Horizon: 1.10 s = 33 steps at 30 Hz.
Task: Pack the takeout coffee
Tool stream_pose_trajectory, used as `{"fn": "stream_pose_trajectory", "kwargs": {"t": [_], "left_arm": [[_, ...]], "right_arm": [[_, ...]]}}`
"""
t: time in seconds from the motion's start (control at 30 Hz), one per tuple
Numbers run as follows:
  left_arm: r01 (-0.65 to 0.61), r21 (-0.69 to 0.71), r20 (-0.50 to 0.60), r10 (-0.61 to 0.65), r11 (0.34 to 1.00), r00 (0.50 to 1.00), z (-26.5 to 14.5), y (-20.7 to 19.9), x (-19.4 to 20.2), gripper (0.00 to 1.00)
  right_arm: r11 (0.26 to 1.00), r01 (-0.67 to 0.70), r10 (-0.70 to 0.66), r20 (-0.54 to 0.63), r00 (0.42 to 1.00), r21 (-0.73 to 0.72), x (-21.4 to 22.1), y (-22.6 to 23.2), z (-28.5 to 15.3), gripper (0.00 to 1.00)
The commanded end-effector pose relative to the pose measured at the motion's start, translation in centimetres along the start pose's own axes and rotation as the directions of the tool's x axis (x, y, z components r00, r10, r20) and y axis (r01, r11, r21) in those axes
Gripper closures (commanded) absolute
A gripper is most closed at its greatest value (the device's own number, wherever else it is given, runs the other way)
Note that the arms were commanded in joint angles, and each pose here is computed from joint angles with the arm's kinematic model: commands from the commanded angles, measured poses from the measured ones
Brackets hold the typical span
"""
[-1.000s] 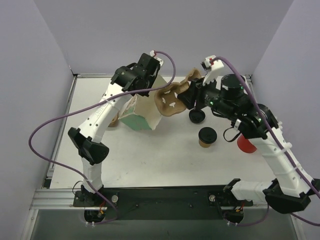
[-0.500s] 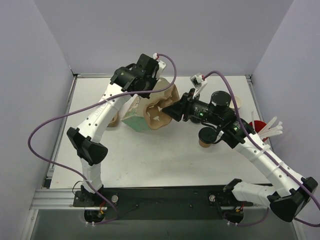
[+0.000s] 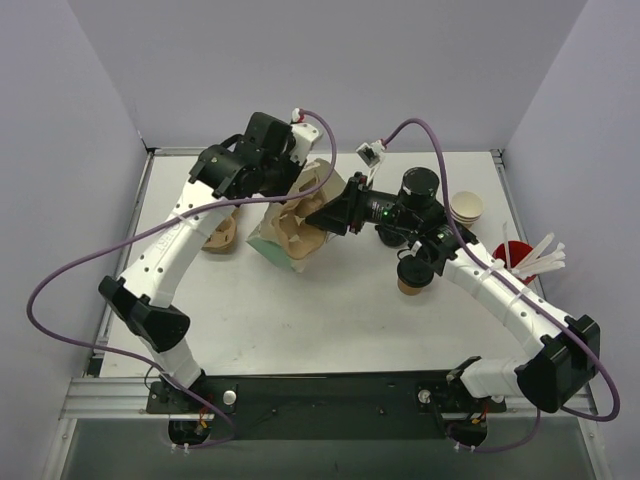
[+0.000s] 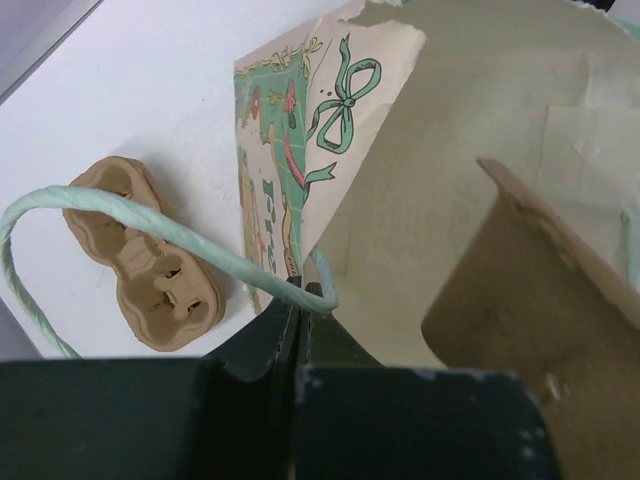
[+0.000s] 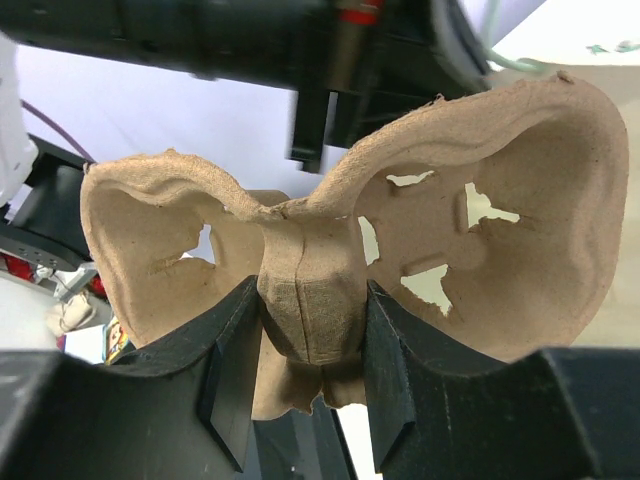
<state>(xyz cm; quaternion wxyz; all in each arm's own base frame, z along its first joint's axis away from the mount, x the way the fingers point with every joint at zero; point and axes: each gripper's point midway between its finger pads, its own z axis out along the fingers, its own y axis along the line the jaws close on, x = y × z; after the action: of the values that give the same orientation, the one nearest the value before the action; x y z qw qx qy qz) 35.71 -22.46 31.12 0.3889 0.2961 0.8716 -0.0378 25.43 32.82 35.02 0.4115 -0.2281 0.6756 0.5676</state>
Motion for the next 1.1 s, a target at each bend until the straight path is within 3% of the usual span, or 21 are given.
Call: {"fn": "stream_pose_trajectory", "kwargs": {"t": [0.0,0.33,0.6,0.9,1.07], "left_arm": [[-0.011,0.052,0.16,0.003,0.999,0.987,-3.1,0.0,-2.7,1.0],[-0.021,0.106,0.197,0.0,0.994,0.98,-5.2,-0.9,-2.6,1.0],[0.064,0.222,0.144,-0.098,0.973,0.985,-5.1,-3.2,-2.3,1.0],[0.083,0.352,0.153,-0.145,0.933,0.978,-6.2,-5.5,-2.2,1.0],[0.13,0.414,0.138,-0.203,0.901,0.969,-5.9,-6.8,-1.6,1.0]], "right_arm": [[0.997,0.062,-0.06,0.053,0.997,-0.047,-1.8,0.6,-0.6,0.68],[0.936,0.19,-0.149,-0.158,0.976,0.295,2.5,-6.1,-1.7,0.68],[0.769,0.453,-0.303,-0.367,0.88,0.451,4.6,-9.0,-0.6,0.71],[0.685,0.464,-0.348,-0.308,0.886,0.562,4.8,-12.4,-0.7,0.72],[0.705,0.462,-0.339,-0.316,0.886,0.538,5.0,-12.1,0.2,0.71]]}}
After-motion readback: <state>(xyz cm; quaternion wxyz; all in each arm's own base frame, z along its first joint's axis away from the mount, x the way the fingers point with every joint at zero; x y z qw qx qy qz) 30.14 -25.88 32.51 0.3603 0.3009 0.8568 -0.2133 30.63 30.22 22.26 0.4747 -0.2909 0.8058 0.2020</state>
